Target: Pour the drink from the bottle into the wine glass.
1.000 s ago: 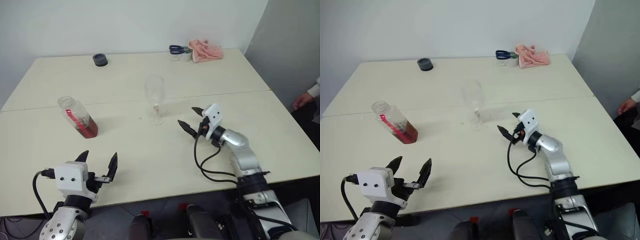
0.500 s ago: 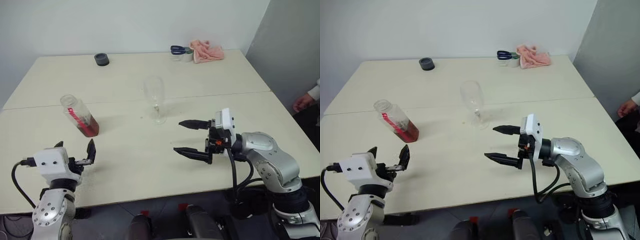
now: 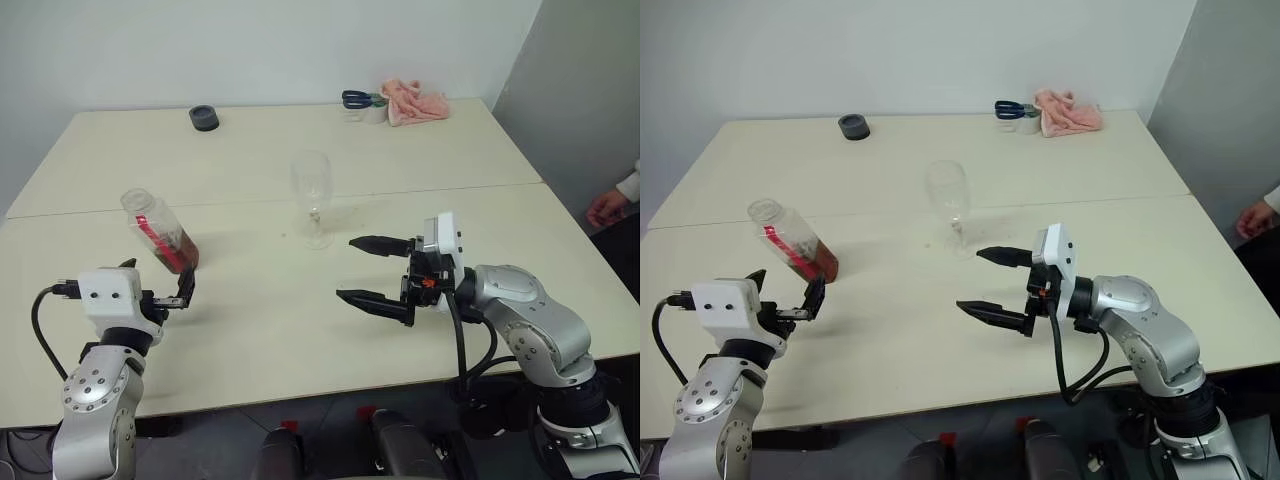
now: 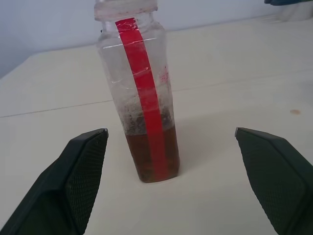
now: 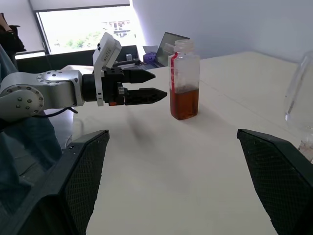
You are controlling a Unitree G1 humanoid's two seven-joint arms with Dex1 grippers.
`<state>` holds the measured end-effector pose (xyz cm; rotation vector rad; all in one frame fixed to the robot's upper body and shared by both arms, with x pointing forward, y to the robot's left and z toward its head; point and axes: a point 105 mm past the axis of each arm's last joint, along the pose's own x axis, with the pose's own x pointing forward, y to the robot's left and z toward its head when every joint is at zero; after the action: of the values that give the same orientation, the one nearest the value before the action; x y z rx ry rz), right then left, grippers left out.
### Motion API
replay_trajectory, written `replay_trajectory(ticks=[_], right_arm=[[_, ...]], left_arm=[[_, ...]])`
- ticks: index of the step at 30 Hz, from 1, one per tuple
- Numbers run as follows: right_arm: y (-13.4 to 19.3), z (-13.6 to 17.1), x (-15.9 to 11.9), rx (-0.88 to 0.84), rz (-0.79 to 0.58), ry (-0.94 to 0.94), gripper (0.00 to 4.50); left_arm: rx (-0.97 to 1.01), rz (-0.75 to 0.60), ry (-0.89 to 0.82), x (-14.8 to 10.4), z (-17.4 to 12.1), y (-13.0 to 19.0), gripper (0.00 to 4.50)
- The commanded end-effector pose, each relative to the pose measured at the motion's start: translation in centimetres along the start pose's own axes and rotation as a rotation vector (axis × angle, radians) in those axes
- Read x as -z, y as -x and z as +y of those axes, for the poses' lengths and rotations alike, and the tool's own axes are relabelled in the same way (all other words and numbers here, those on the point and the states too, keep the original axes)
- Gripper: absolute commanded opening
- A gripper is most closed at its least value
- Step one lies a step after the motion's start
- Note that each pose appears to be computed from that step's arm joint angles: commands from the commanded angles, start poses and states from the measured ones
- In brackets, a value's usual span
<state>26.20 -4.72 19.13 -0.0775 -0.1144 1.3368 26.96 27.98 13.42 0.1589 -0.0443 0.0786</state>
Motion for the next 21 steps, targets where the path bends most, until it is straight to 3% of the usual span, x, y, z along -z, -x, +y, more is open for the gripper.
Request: replay_trajectory(ticks=[1,21], right_arm=[[-0.2,0.6,-1.0,-0.018,-0.027,0.031,4.46],[0.8,-0.4,-0.7,0.040,0.029,0.042,4.46]], left_arm=[[-0.010,-0.060,-0.028,-1.7,0.9,-0.5,4.50],[-0.005,-0.104,0.019,-0.6,2.0,-4.8,4.50]])
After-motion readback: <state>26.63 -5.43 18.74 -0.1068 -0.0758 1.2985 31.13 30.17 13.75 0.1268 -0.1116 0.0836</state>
